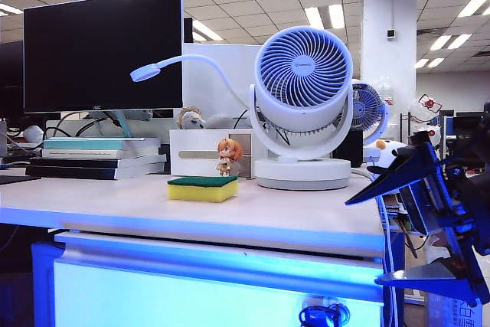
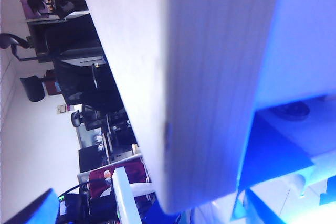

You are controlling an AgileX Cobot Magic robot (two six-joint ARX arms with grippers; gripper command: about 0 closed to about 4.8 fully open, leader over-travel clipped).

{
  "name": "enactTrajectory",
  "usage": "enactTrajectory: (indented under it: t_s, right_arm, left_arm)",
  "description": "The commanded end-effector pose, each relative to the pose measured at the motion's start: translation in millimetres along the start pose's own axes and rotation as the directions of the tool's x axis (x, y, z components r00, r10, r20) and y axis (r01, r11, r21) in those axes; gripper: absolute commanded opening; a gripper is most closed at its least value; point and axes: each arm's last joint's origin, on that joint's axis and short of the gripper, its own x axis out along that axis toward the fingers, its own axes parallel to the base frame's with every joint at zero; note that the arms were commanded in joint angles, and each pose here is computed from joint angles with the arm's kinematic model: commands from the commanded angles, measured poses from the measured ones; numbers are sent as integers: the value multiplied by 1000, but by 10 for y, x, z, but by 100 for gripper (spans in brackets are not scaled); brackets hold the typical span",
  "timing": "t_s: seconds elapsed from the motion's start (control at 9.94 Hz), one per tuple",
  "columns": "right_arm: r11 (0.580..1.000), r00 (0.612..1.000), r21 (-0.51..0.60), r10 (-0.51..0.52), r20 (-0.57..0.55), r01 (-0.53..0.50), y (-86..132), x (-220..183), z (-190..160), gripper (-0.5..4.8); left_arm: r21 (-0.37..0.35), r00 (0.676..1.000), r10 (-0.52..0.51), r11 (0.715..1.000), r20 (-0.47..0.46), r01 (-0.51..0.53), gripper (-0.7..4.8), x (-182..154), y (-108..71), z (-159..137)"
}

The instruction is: Open the drawer, place the cleaning sponge inside, then close the drawer.

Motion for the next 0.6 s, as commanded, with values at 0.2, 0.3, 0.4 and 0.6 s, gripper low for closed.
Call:
enactTrajectory:
  t_s: [0.2,0.3,0.4,0.6]
  right_arm:
    - [995,996,-58,74,-56,-77,91,33,10,479]
    - [995,995,-53,76,-63,-80,92,40,3,479]
    - [995,995,-56,74,-62,-78,94,45,3,479]
    - [994,996,-77,72,-55,-76,101,47,13,479]
  left_arm:
    - [9,999,6,1000,40,-6,-5,-19,1,46]
    - [11,999,6,1000,46,-7,-5,-29,0,51]
    - [13,998,7,1000,58,-8,-5,-45,-3,62]
    - [14,998,3,1000,61,-4,-5,-43,-4,64]
